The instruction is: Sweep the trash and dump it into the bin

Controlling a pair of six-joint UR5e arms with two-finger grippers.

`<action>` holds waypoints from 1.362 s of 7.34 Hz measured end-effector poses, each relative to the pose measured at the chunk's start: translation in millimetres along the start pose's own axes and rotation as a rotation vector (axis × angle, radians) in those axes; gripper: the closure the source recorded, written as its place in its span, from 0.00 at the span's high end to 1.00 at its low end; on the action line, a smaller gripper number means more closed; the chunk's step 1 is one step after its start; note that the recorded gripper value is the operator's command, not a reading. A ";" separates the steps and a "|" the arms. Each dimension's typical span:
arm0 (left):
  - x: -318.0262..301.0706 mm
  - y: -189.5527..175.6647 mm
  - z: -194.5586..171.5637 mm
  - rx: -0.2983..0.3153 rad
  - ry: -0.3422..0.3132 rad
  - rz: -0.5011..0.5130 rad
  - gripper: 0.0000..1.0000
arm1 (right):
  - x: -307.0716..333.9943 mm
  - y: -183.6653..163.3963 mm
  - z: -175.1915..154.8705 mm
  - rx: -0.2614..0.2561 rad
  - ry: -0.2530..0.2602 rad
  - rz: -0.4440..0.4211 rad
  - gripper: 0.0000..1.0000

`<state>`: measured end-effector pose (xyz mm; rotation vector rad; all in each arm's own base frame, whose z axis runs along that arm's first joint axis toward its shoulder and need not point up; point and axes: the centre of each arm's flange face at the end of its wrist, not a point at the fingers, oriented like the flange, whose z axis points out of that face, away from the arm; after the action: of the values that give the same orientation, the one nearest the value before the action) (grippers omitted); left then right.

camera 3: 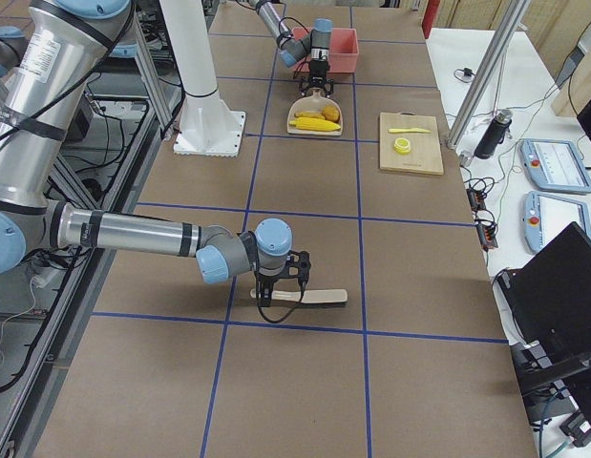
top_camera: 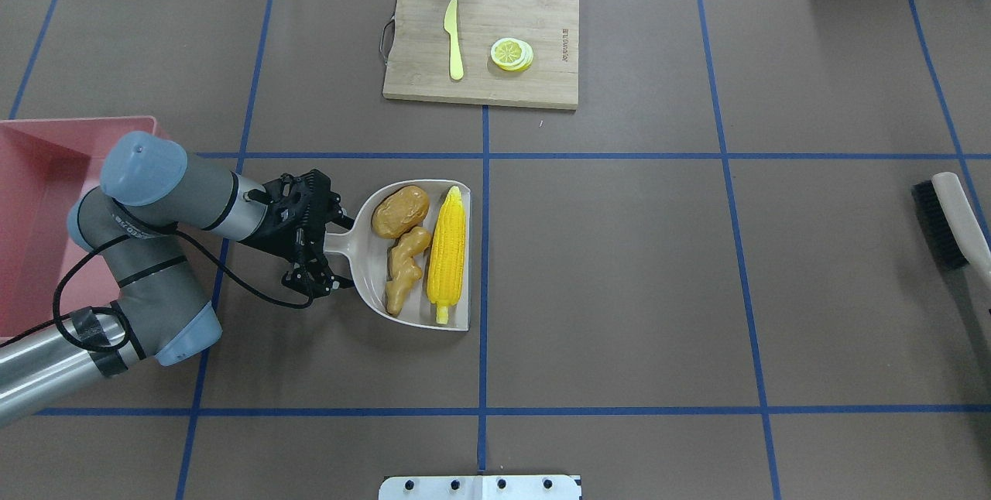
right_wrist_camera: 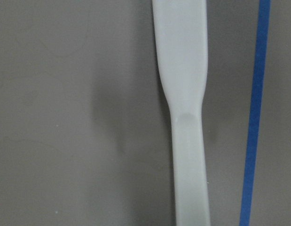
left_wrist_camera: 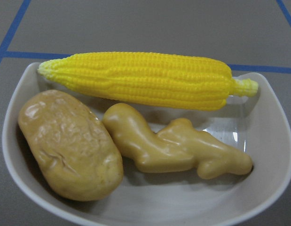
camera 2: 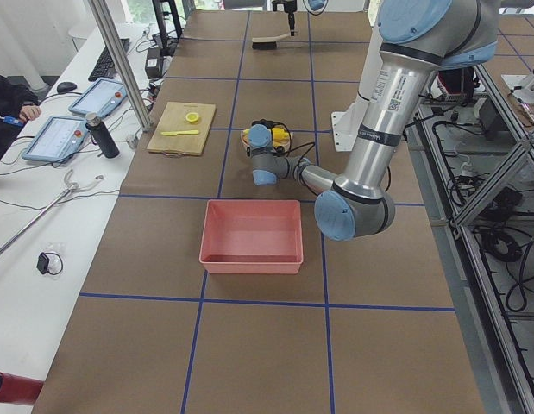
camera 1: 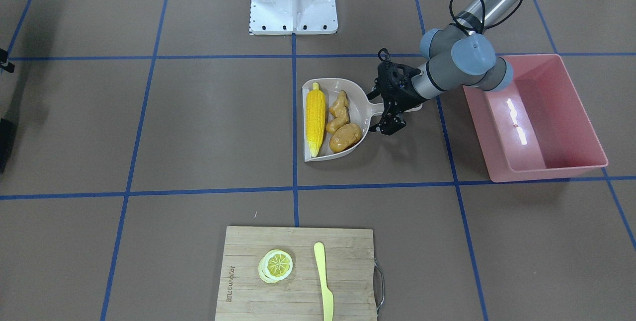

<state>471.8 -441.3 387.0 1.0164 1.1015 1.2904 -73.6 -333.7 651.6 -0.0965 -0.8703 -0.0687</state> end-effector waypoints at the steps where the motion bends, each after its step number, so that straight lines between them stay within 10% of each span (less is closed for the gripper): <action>1: 0.0 0.1 0.1 0.000 0.000 -0.011 0.26 | -11.3 -2.2 -10.7 0.002 -0.003 0.006 1.00; 2: -0.2 0.4 0.3 -0.001 -0.001 -0.006 0.99 | -21.5 -4.4 -21.9 0.004 -0.001 0.016 1.00; 10: -6.1 -5.7 4.1 -0.006 -0.009 0.015 0.99 | 0.9 -21.1 -57.6 0.058 0.035 0.011 1.00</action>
<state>477.1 -447.4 382.5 1.0265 1.0839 1.2990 -31.4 -361.2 616.5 -0.0458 -0.8359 -0.0350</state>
